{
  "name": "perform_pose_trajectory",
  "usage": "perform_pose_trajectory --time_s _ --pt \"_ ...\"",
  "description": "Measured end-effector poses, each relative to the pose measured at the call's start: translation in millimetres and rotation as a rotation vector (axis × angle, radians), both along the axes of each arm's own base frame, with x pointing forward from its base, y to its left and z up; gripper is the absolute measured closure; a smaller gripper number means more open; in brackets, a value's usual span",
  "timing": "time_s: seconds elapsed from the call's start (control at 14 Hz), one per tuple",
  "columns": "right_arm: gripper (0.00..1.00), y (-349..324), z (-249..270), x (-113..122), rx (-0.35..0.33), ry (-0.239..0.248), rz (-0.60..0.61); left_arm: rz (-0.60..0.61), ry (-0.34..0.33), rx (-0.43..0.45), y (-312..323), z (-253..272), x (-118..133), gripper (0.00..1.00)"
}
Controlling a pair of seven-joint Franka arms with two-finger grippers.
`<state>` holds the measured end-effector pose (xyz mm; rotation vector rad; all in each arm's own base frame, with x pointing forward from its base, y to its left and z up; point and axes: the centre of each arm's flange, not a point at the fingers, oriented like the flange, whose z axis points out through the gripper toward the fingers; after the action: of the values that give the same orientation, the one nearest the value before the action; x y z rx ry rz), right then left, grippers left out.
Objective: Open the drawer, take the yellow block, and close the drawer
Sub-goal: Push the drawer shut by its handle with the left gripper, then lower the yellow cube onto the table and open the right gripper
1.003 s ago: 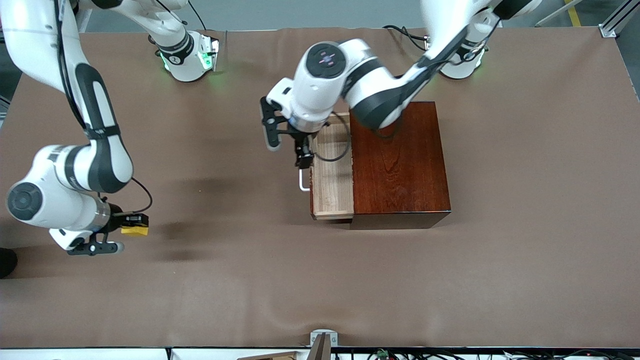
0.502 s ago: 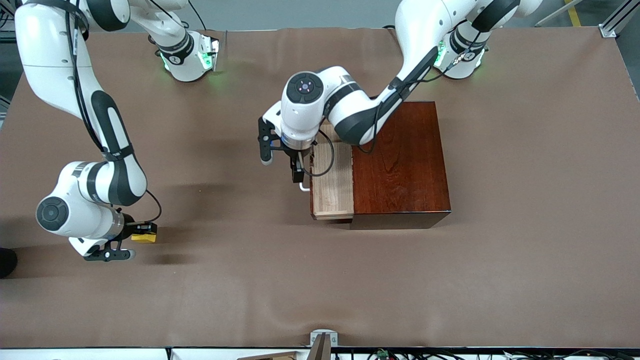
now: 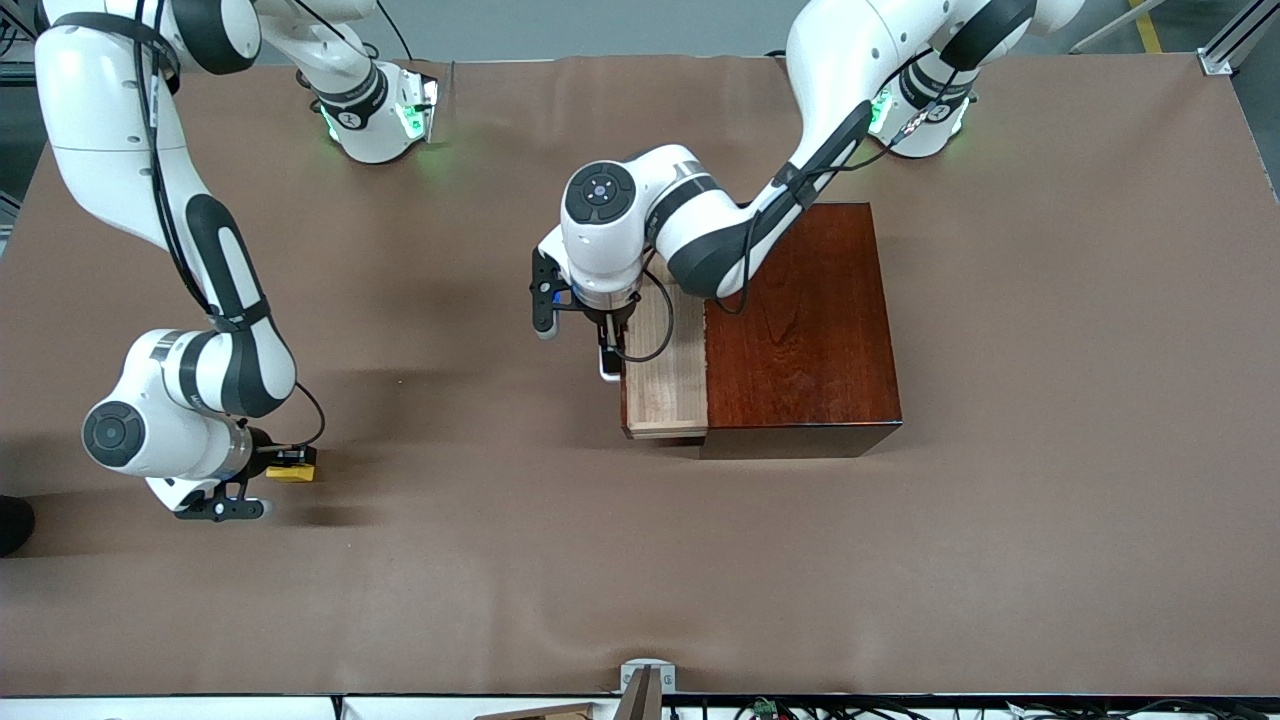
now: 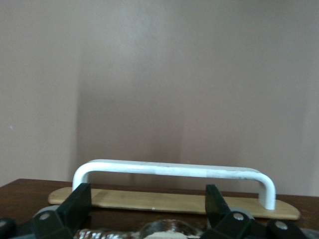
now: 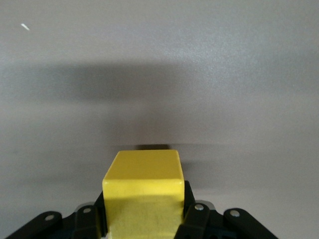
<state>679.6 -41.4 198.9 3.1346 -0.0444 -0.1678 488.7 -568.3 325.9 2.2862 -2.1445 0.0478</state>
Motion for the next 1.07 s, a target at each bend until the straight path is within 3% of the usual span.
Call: perform_pose_trajectory --time_s 0.21,0.5,0.57,0.86,1.07 --pt "0.44 3 -2 0 -0.001 0.001 -0.028 -0.011 0.01 0.071 6 0 -1 0.0" --pt "0.44 1 -8 0 -0.004 -0.001 -0.037 -0.024 0.028 0.231 25 -5 -3 0.0" --pt "0.39 0 -11 -1 -0.004 0.002 -0.039 -0.021 0.038 0.26 30 -6 -2 0.0" --pt "0.01 0 -13 -1 -0.005 0.004 -0.041 -0.008 0.076 0.37 49 -10 -1 0.0" --pt "0.0 0 -9 0 -0.004 0.004 -0.041 0.0 0.094 0.394 55 -8 1 0.0"
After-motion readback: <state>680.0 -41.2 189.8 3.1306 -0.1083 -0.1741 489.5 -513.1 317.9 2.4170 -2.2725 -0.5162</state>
